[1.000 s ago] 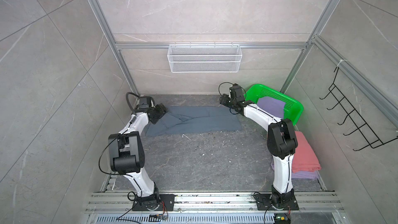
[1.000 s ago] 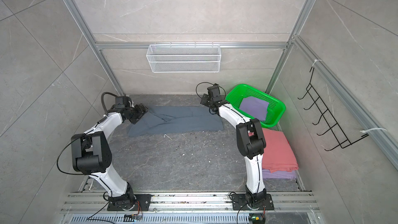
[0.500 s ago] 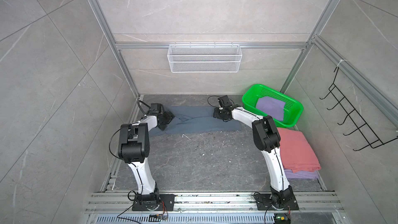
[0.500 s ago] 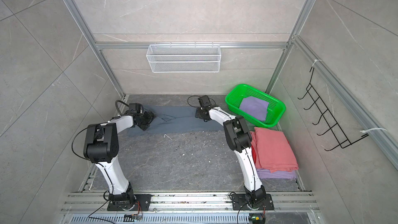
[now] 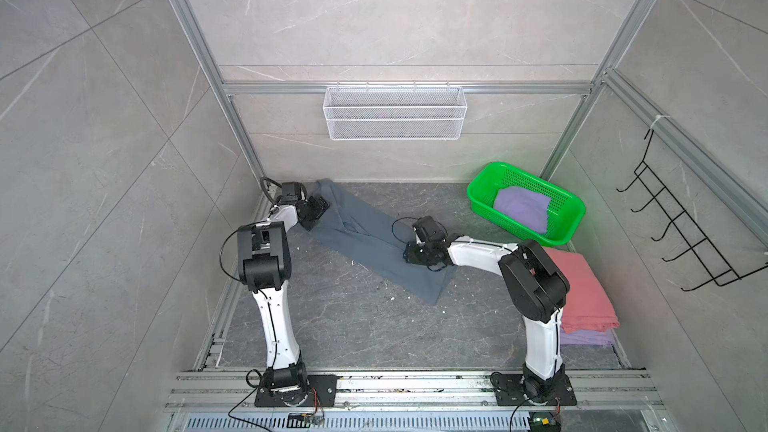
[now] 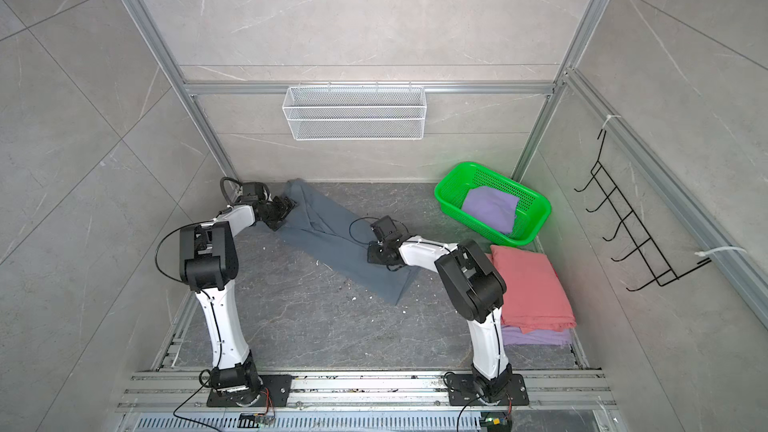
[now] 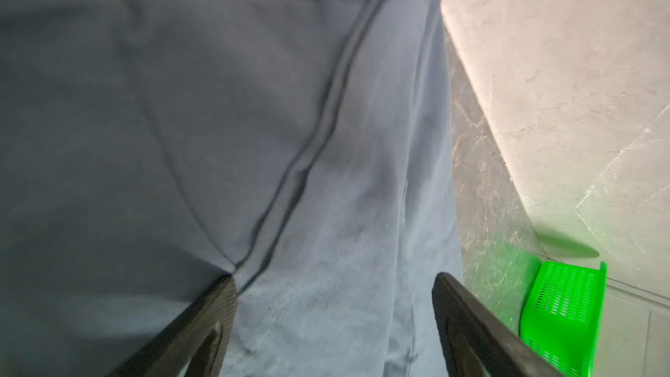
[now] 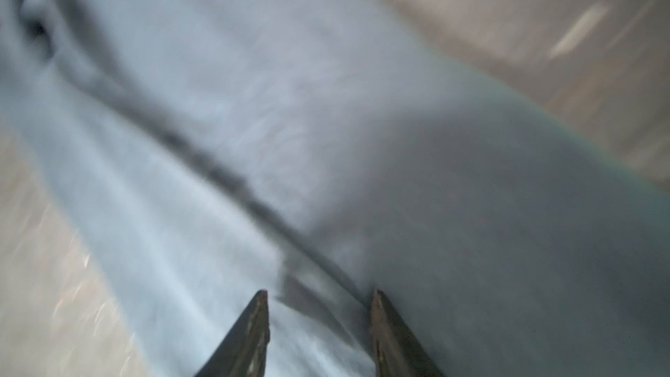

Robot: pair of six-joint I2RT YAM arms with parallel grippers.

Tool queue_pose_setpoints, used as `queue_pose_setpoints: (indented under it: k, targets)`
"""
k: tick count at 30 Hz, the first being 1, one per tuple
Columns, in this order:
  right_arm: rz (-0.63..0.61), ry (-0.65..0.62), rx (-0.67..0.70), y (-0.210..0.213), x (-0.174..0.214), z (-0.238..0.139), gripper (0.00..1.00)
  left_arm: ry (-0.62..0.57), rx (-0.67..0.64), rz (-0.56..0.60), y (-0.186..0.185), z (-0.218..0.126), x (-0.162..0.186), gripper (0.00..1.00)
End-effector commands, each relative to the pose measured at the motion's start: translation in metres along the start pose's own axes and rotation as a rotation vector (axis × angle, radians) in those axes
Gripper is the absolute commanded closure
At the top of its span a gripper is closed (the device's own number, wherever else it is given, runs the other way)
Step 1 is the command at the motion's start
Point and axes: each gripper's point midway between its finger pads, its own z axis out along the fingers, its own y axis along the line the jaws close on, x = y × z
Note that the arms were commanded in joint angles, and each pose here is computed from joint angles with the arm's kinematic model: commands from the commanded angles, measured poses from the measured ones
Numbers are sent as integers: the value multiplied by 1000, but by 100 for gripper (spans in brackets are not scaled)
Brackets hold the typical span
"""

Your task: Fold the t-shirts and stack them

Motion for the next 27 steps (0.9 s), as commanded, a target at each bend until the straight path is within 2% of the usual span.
queue_pose_setpoints:
  k: [1, 4, 8, 14, 15, 19, 22, 27]
  targets:
    - [56, 233, 46, 2, 103, 9, 52, 143, 27, 65, -18, 28, 37, 12]
    - [53, 220, -30, 41, 118, -5, 51, 166, 97, 117, -54, 43, 43, 12]
    - [-7, 137, -86, 74, 108, -37, 50, 186, 180, 180, -98, 52, 52, 12]
    - [-133, 36, -18, 70, 82, -69, 47, 119, 242, 288, -134, 14, 47, 12]
    - [-143, 31, -18, 70, 82, -71, 47, 101, 237, 318, -143, -3, 47, 12]
    - [-155, -4, -16, 67, 78, -69, 43, 120, 181, 325, -136, -16, 73, 12]
    - [-155, -4, -29, 69, 79, -59, 43, 141, 132, 313, -122, -11, 92, 12]
    - [-150, 38, -49, 73, 91, -44, 44, 167, 93, 284, -108, 6, 105, 12]
